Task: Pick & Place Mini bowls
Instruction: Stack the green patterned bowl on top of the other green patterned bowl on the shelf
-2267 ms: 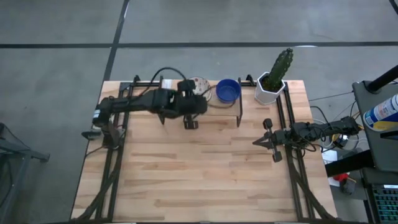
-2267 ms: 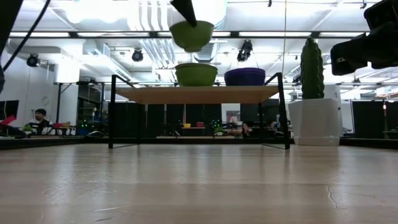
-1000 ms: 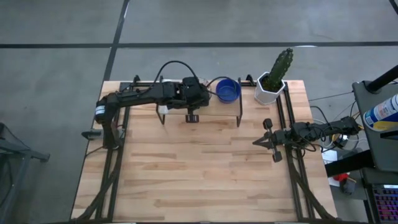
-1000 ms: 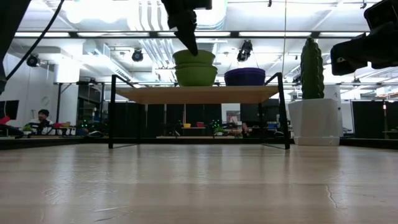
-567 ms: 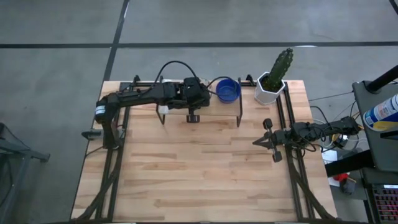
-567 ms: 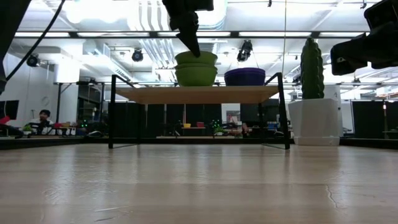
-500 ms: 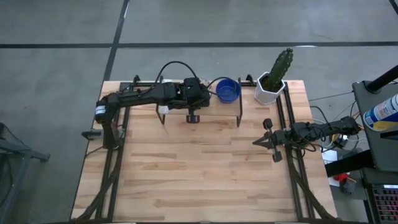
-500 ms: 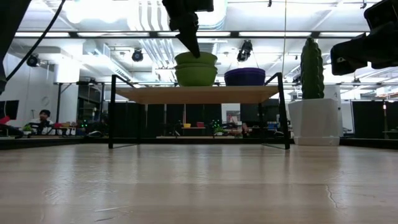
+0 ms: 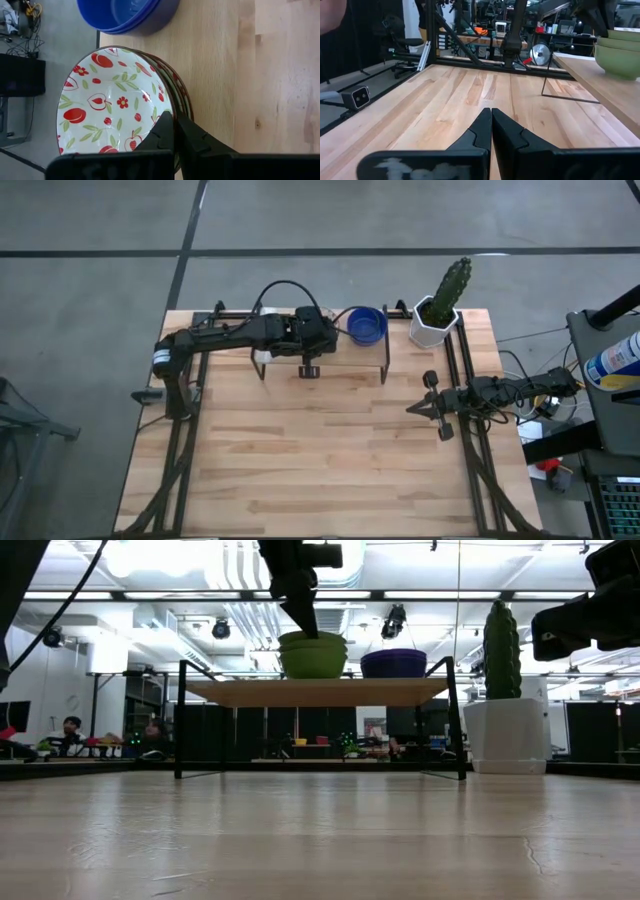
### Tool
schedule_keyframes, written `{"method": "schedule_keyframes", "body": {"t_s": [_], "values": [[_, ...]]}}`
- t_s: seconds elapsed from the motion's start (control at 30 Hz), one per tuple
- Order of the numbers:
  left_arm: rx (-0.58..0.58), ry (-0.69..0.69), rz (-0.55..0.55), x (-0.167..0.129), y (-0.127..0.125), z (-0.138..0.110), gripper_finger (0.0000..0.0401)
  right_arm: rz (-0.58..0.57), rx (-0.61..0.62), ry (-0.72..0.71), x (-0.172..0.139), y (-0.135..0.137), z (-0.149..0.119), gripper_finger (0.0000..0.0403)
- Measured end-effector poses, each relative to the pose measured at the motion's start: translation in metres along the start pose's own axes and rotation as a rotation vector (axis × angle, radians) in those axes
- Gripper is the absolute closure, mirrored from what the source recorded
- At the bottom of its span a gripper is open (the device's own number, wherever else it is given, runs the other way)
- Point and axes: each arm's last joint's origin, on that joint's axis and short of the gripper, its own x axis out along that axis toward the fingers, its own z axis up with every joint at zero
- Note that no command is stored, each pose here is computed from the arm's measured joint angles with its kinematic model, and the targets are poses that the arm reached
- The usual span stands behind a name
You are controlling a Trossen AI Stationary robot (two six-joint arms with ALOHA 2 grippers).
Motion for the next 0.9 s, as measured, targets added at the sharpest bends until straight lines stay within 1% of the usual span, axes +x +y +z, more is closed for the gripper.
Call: {"method": "schedule_keyframes", "body": {"t_s": [0.13, 0.57, 0.7, 0.9], "values": [[-0.006, -0.002, 0.001, 0.0000, 0.0002, 0.0002, 0.0392, 0.000, 0.012, 0.000, 0.0000, 0.0000, 0.0000, 0.0394], [-0.019, -0.012, 0.017, -0.0003, 0.0012, 0.0014, 0.0341, 0.000, 0.003, 0.000, 0.0000, 0.0000, 0.0000, 0.0394], [-0.015, -0.007, 0.035, -0.0014, 0.0018, 0.0010, 0.0336, 0.000, 0.004, 0.000, 0.0000, 0.0000, 0.0000, 0.0394], [-0.020, -0.011, 0.021, -0.0028, 0.0021, 0.0004, 0.0334, 0.000, 0.001, 0.000, 0.0000, 0.0000, 0.0000, 0.0394]]}}
